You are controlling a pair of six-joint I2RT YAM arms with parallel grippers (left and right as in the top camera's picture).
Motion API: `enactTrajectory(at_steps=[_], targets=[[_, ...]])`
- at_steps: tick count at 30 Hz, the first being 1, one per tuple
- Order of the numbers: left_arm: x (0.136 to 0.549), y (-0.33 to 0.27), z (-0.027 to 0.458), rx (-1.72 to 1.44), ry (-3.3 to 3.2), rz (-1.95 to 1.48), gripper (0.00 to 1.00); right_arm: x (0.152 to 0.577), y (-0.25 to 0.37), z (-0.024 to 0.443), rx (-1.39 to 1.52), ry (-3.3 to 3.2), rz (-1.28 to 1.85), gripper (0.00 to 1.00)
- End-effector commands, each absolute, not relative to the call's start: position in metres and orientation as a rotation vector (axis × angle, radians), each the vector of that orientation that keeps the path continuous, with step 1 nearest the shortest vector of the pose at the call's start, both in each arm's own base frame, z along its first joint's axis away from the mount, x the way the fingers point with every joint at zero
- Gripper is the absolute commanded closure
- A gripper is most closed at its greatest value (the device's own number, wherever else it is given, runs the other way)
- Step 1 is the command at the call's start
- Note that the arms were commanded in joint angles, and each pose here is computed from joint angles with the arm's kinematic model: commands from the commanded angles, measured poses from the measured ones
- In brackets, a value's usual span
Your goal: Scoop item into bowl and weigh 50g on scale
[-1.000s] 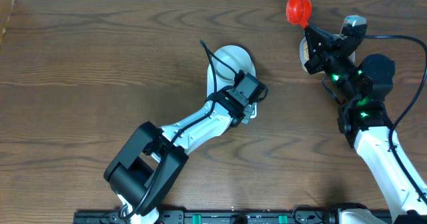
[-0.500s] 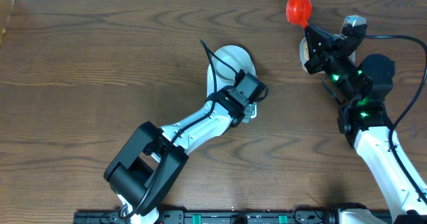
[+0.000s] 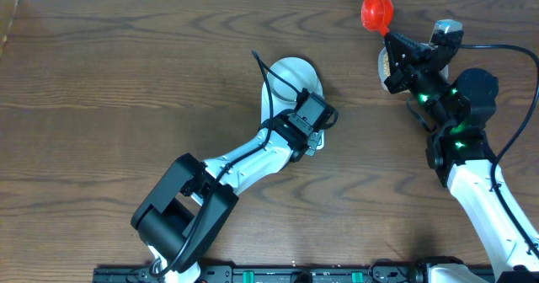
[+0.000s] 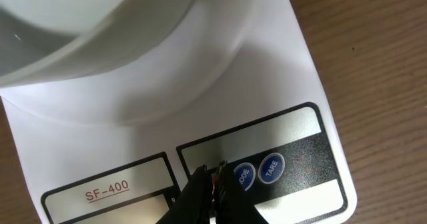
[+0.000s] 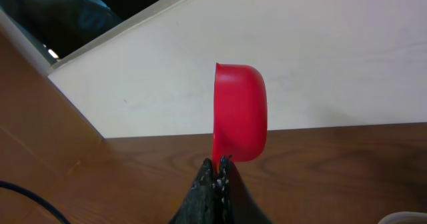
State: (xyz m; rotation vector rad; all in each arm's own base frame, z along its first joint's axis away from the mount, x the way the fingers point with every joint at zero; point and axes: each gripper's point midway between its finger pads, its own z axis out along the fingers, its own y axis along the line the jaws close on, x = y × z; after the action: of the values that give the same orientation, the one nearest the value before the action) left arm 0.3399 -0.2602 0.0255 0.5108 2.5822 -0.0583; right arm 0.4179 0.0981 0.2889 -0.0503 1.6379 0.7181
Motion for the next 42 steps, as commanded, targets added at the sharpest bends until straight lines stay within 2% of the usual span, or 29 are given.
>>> enactTrajectory(at_steps=[1, 11, 17, 21, 25, 28, 30, 33, 34, 36, 42], targets=[[0.337, -0.252, 0.015, 0.529, 2.604, -0.02, 0.92, 0.421, 0.096, 0.297, -0.061, 1.618, 0.695, 0.99], [0.327, -0.252, -0.007, 0.56, 2.668, -0.021, 0.93, 0.421, 0.096, 0.296, -0.06, 1.622, 0.696, 0.99], [0.326, -0.251, -0.003, 0.562, 2.668, -0.022, 0.93, 0.421, 0.096, 0.296, -0.06, 1.621, 0.695, 0.99], [0.329, -0.254, 0.029, 0.564, 2.635, -0.043, 0.93, 0.422, 0.095, 0.297, -0.055, 1.619, 0.69, 0.99], [0.335, -0.253, 0.096, 0.54, 2.506, -0.089, 0.92, 0.424, 0.09, 0.296, -0.03, 1.618, 0.666, 0.99], [0.34, -0.246, 0.128, 0.491, 2.426, -0.081, 0.83, 0.426, 0.085, 0.297, -0.005, 1.612, 0.639, 0.99], [0.343, -0.238, 0.144, 0.455, 2.383, -0.05, 0.67, 0.428, 0.08, 0.297, 0.022, 1.608, 0.614, 0.99], [0.345, -0.231, 0.156, 0.426, 2.352, -0.019, 0.43, 0.432, 0.071, 0.297, 0.065, 1.604, 0.572, 0.99], [0.345, -0.229, 0.156, 0.422, 2.353, -0.006, 0.24, 0.433, 0.066, 0.297, 0.09, 1.599, 0.548, 0.99], [0.347, -0.223, 0.154, 0.412, 2.363, 0.005, 0.03, 0.435, 0.06, 0.297, 0.131, 1.594, 0.531, 0.99], [0.367, -0.186, 0.154, 0.289, 2.385, 0.054, 0.03, 0.44, 0.039, 0.296, 0.258, 1.576, 0.464, 0.99]])
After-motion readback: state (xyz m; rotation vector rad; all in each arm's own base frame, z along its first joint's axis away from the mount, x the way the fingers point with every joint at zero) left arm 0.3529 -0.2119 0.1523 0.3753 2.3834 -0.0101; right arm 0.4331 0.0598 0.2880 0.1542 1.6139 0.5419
